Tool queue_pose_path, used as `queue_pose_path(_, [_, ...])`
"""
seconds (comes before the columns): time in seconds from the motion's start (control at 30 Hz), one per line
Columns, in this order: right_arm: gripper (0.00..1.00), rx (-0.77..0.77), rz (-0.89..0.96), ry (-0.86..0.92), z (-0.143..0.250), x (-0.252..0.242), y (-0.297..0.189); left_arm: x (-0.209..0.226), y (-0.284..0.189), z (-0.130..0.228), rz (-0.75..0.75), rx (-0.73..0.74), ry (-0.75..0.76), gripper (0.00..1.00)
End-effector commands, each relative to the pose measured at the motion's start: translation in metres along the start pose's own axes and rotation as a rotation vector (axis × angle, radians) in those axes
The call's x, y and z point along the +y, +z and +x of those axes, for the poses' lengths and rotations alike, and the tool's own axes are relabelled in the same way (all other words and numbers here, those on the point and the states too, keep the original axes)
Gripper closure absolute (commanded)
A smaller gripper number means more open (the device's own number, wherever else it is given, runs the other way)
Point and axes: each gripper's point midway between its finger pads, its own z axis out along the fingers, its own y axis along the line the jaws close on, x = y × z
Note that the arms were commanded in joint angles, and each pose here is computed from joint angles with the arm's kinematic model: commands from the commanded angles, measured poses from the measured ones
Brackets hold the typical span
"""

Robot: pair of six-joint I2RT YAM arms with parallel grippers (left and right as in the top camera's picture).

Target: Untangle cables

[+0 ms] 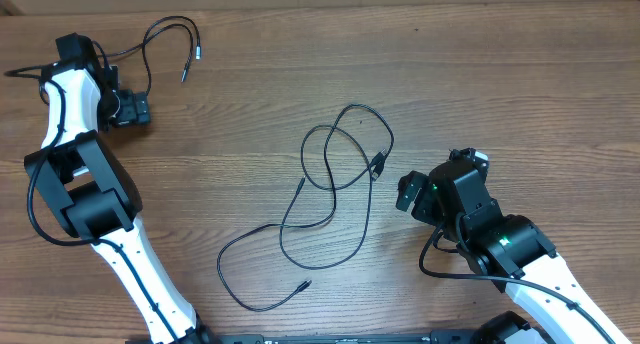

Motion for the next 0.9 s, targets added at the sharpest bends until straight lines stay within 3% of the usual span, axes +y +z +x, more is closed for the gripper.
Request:
queue_pose_path(0.0, [0.00, -0.013, -0.007, 0.001, -0.005, 0.002, -0.002, -0.002, 0.035, 0.007, -0.012, 0.037, 0.018, 0.00])
queue_pose_path(0.43, [0.00, -0.013, -0.007, 0.002, -0.005, 0.002, -0.002, 0.029, 0.039, -0.061, -0.158, -0.244, -0.035, 0.00])
queue_pose_path(0.73, [0.00, -0.012, -0.007, 0.002, -0.005, 0.002, -0.002, 0.061, 0.102, -0.049, -0.196, -0.241, -0.095, 0.00])
queue_pose_path(0.87, [0.00, -0.012, -0.007, 0.002, -0.005, 0.002, -0.002, 0.077, 0.110, -0.049, -0.207, -0.262, -0.143, 0.00])
